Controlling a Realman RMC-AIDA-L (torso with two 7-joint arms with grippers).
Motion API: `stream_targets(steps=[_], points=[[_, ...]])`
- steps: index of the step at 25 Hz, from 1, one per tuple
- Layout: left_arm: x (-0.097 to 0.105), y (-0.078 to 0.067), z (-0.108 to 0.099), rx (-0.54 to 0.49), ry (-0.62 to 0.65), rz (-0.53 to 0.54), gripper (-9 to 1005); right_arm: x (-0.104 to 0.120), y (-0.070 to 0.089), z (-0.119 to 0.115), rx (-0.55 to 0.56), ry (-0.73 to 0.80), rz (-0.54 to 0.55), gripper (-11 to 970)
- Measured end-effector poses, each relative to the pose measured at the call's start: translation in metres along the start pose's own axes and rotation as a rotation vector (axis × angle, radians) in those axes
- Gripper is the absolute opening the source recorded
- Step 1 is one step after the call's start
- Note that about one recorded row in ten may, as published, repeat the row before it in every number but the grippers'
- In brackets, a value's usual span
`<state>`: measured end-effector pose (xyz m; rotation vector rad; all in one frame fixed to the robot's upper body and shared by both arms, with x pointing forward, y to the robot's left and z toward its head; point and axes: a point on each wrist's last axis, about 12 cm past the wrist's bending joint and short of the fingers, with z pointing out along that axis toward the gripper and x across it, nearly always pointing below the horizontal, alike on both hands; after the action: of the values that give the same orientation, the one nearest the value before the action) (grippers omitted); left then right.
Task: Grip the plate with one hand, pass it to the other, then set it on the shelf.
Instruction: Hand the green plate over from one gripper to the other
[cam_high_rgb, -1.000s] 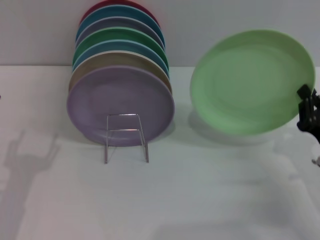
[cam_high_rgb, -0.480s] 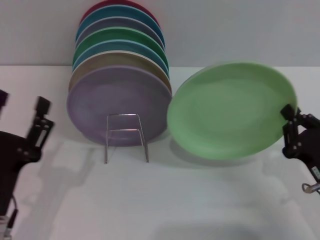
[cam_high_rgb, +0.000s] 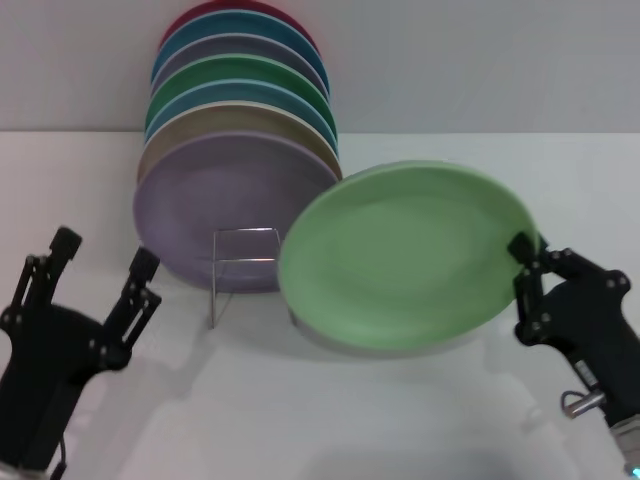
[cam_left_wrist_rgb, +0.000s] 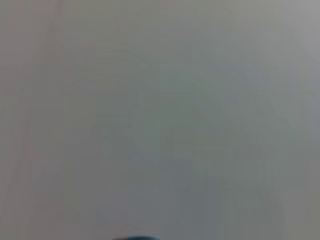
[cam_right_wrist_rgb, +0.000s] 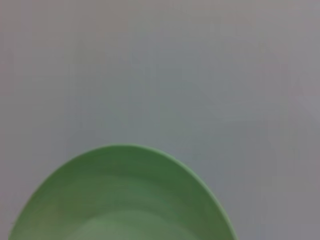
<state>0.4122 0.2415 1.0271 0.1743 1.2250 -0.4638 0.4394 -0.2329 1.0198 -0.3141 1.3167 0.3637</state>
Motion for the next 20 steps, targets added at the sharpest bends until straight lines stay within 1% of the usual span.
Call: stream_targets(steps=[3,8,9,10,13,20], points=[[0.000,-0.004,-0.011,-0.007,0.011,-0.011,834,-0.001,0.013,0.000,0.011,0.002,-0.029,26],[0.004,-0.011,-0.018,0.015,0.048,-0.008,833,-0.001,0.025,-0.001,0.031,0.008,-0.070,27],[0.006,-0.014,-0.018,0.029,0.065,0.008,833,-0.001,0.026,-0.002,0.036,0.011,-0.073,27],[0.009,-0.019,-0.018,0.048,0.082,0.046,833,0.000,0.027,-0.003,0.040,0.013,-0.074,27],[0.010,-0.022,-0.017,0.062,0.090,0.073,833,0.000,0.030,-0.008,0.047,0.013,-0.075,27],[0.015,-0.026,-0.014,0.079,0.129,0.077,832,-0.007,0.042,-0.019,0.095,-0.008,-0.164,25]])
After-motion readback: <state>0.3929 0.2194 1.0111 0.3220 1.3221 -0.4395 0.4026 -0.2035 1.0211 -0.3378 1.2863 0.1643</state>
